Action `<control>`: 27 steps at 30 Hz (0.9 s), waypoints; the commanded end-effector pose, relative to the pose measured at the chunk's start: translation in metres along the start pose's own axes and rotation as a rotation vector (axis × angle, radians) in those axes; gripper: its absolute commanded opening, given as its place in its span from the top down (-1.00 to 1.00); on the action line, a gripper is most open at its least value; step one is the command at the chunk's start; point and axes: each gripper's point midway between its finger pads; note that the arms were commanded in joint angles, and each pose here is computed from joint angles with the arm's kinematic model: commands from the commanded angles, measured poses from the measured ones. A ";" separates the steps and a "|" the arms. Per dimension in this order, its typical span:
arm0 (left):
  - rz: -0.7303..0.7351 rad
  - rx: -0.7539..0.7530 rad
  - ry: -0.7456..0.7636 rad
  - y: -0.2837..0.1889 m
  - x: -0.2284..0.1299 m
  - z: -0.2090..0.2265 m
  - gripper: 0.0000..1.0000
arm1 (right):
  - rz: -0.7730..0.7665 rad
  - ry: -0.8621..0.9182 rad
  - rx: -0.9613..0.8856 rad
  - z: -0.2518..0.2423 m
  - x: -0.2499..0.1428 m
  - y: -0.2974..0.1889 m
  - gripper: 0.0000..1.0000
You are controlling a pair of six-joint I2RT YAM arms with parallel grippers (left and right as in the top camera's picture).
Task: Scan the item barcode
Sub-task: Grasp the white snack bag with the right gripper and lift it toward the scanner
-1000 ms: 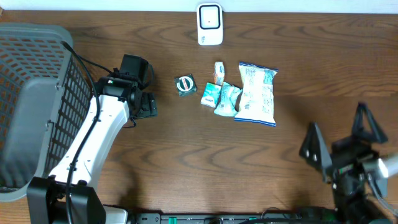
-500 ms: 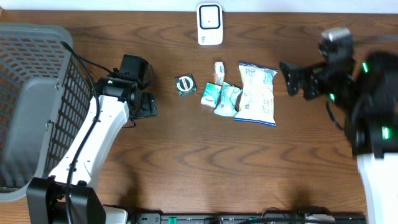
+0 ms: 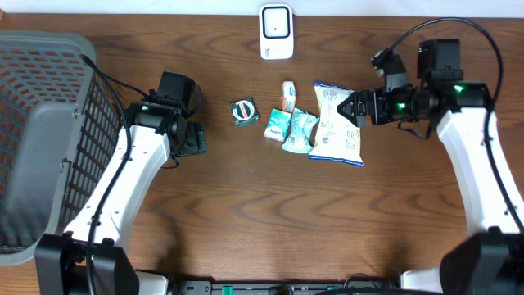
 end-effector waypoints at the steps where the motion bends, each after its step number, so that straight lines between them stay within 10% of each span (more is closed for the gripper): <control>1: -0.014 0.006 -0.013 -0.005 0.002 0.004 -0.96 | -0.004 0.008 -0.028 -0.015 0.007 0.006 -0.99; 27: -0.014 0.006 -0.013 -0.005 0.002 0.004 -0.96 | 0.125 0.322 0.348 -0.083 -0.024 0.096 -0.99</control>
Point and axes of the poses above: each gripper's point midway between its finger pads, its own y axis out along the fingers, its own z axis along the line the jaws close on, x = y × z, and after that the axes turned 5 degrees about y, right-handed
